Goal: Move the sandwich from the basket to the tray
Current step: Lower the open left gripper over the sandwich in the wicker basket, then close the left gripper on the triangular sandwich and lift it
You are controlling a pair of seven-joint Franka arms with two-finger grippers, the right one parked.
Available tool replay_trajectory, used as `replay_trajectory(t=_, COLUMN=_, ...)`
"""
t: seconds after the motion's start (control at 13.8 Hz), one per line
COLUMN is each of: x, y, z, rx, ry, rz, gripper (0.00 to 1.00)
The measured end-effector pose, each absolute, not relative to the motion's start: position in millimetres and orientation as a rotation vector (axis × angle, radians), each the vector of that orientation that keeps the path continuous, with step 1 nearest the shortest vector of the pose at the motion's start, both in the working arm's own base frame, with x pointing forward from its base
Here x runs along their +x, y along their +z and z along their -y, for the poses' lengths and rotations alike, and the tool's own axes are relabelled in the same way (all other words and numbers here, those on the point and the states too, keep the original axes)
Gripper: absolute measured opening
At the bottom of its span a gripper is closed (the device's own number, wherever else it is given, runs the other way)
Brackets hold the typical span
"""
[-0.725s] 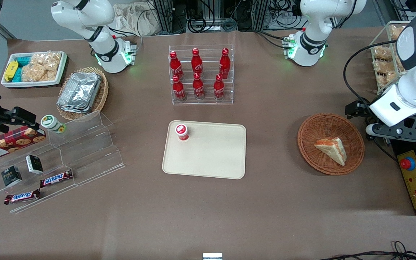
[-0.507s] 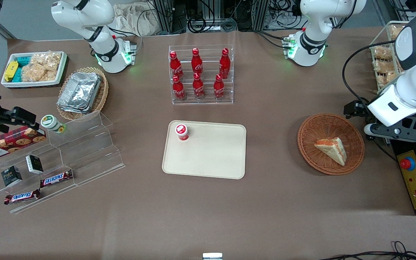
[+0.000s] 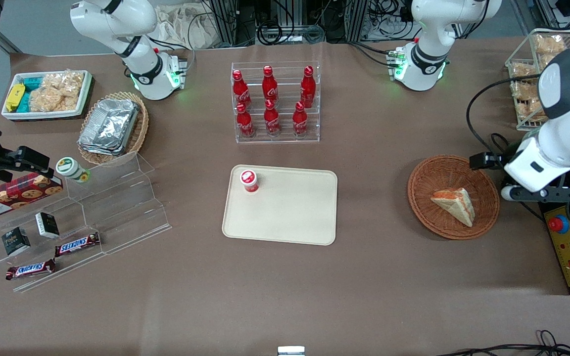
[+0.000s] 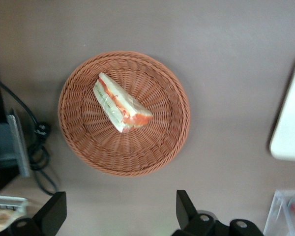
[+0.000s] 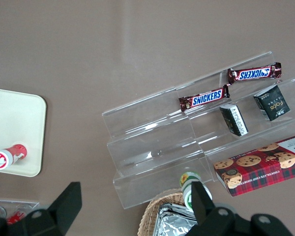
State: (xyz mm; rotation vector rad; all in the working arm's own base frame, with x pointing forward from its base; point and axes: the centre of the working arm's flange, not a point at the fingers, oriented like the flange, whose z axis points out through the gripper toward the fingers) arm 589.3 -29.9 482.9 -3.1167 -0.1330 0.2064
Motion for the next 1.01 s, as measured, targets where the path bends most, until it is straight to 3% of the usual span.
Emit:
replay_trajectory(t=0.29, x=583, y=395, z=22, rx=-3.035, ry=0.108, rz=0.742, gripper=1.0)
replay_trajectory(t=0.51, x=573, y=338, z=12, rx=-2.89, ry=0.153, rz=1.13, gripper=1.0)
replay_trajectory(t=0.72, x=572, y=307, z=1, rx=-2.815, ry=0.154, rz=1.29, gripper=1.0)
replay_trajectory(t=1.01, x=558, y=270, z=-19, rx=-2.801, ry=0.06, rz=1.372, gripper=1.0)
